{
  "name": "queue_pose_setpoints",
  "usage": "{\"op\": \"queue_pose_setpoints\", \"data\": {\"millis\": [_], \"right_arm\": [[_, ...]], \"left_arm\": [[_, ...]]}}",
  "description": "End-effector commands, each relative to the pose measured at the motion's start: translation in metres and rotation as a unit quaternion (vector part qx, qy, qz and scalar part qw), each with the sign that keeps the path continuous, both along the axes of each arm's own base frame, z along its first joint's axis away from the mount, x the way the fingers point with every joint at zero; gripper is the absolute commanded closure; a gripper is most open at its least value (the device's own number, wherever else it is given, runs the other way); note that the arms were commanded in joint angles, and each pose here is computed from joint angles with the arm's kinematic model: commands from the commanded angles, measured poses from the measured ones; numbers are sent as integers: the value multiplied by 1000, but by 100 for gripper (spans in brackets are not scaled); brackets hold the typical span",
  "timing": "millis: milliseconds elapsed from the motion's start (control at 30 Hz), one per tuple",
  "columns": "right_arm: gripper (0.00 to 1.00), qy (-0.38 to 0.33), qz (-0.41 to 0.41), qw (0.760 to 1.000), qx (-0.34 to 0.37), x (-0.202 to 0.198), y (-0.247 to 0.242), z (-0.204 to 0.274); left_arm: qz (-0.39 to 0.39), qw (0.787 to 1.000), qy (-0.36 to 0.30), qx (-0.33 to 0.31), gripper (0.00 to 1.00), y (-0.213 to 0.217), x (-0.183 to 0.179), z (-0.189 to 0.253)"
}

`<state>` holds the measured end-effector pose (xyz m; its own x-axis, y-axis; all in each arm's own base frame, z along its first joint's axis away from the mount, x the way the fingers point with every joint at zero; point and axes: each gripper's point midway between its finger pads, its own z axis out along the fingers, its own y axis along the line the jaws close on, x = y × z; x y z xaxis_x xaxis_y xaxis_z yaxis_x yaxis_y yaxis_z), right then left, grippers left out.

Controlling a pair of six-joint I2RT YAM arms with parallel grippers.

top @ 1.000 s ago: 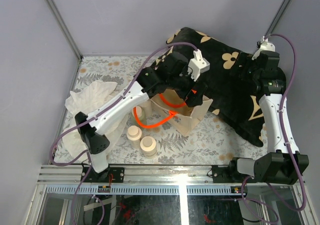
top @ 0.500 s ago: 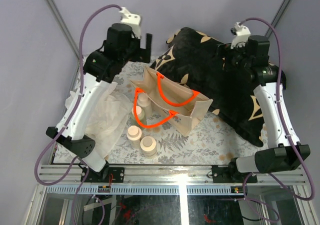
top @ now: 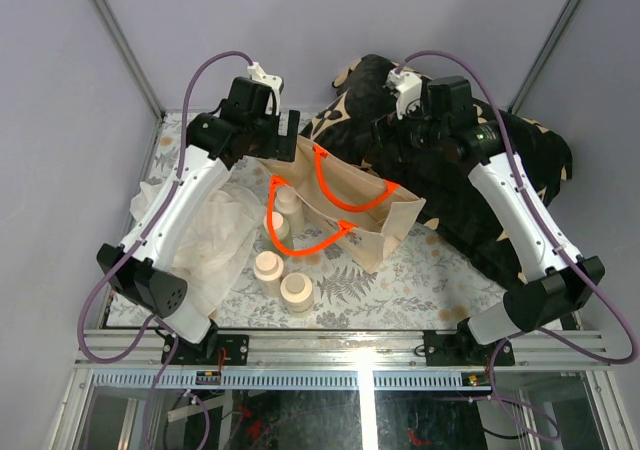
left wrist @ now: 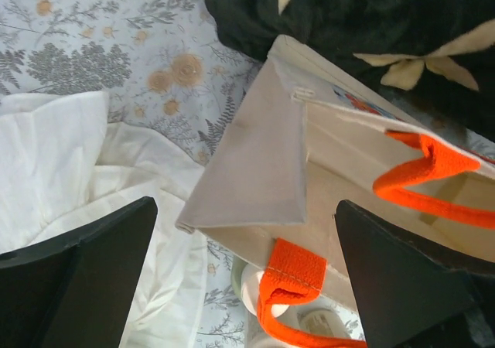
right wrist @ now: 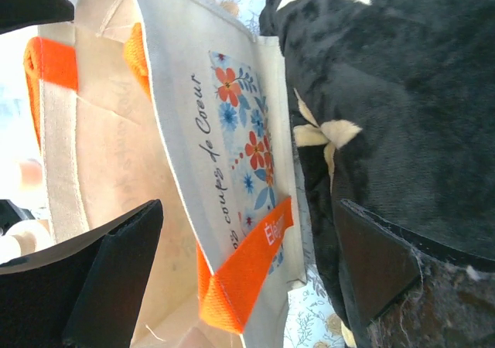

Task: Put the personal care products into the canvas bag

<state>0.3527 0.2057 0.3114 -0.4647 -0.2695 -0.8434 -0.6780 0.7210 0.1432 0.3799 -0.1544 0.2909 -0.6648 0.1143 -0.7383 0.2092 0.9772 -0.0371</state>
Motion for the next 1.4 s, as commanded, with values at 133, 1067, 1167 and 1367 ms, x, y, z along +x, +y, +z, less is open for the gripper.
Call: {"op": "queue_pose_setpoints", "data": {"millis": [133,1067,1167,1367], "right_arm": [[1,-13,7,1000,-24,1,17,0],[1,23,25,999,-41,-11,48,-20],[1,26,16,997,-65,-5,45,-41],[5,15,-13,993,-115,18,34,-71]], "left_arm": [[-41,998,-11,-52,0,-24,-1,-9],[-93,993,-38,-68,93,-89,130,-27],[-95,992,-29,-72,93,-91,133,-35],[-90,993,-30,-72,93,-84,133,-37]]}}
